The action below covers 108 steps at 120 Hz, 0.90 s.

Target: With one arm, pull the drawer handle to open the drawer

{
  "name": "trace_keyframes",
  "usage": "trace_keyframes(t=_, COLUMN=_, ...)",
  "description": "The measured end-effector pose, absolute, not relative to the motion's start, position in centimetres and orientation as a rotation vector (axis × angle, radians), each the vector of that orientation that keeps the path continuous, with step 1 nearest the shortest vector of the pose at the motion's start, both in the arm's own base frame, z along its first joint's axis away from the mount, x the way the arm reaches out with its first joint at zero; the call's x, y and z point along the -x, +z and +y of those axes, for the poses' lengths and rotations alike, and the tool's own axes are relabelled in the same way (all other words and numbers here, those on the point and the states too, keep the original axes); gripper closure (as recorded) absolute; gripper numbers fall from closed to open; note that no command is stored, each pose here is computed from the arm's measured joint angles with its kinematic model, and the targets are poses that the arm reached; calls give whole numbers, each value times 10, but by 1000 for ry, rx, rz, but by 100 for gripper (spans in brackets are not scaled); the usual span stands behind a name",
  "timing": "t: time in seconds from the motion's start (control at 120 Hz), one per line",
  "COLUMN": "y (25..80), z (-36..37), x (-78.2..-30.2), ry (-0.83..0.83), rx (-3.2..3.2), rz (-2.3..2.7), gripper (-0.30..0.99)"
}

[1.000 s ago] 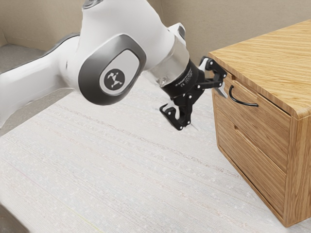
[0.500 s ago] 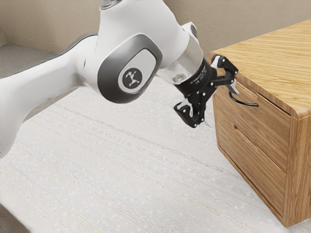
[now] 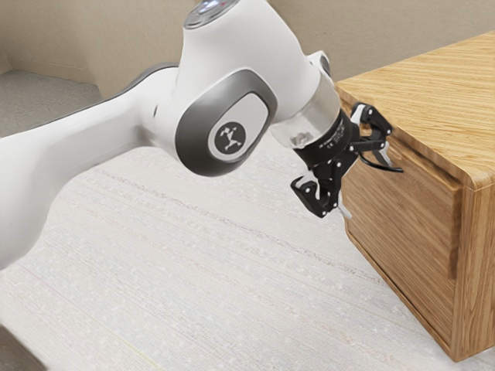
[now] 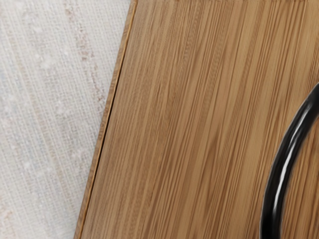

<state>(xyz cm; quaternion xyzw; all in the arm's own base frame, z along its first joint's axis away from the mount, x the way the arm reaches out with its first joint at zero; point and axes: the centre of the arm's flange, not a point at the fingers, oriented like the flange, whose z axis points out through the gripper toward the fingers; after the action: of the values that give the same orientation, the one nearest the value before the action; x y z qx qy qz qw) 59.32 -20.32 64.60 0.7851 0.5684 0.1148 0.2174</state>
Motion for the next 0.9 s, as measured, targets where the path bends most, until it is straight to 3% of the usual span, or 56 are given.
trace_keyframes(t=0.333, y=638, z=-188, x=-585, ry=307, rx=-2164, rz=1615, gripper=0)
trace_keyframes(t=0.9, y=643, z=-134, x=-500, ry=324, rx=-2099, rz=1662, gripper=0)
